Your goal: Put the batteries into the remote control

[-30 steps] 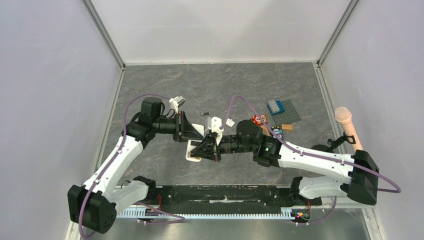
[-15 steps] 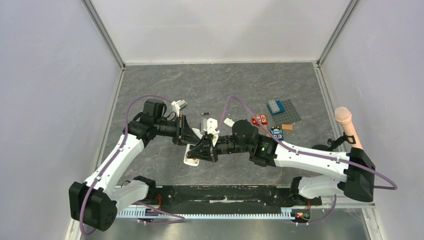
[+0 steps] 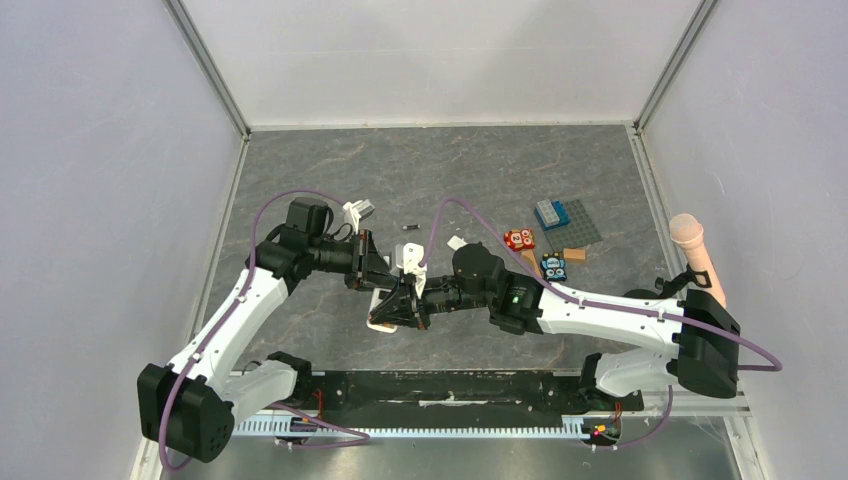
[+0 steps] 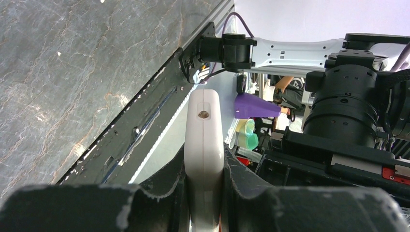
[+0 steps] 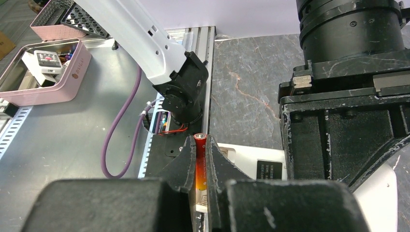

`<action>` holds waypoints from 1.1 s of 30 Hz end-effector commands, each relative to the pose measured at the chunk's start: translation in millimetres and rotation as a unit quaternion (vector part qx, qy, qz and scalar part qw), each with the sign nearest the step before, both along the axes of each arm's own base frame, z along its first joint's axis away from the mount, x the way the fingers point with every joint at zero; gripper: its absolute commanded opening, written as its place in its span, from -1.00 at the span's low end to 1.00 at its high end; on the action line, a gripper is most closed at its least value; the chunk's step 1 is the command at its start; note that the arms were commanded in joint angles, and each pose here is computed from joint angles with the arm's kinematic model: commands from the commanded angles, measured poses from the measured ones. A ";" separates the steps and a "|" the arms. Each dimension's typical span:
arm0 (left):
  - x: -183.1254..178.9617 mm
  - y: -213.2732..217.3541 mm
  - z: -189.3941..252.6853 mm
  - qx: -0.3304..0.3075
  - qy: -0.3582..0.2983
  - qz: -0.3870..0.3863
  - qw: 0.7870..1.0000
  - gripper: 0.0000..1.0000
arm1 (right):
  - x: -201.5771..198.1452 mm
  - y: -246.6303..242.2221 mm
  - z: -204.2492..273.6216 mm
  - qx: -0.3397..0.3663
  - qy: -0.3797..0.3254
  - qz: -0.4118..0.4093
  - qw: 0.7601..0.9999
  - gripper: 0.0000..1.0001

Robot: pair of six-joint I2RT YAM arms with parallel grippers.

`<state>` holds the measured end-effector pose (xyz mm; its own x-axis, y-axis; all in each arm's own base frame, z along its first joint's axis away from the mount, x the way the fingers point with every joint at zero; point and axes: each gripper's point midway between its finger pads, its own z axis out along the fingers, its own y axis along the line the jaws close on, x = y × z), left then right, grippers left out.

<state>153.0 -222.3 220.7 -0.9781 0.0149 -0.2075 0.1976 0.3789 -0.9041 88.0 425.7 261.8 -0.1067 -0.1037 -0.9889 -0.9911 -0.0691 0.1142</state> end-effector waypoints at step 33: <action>0.7 -5.5 26.8 -0.046 -0.048 -0.023 0.997 -0.96 | 13.2 4.8 5.9 -0.013 0.010 -0.042 0.999 -0.44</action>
<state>154.0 -225.5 235.5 -0.9574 0.0293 -0.2872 0.2812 0.3186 -0.9052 92.4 425.4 246.1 -0.1411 -0.1592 -0.9771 -0.9891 -0.0193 0.1459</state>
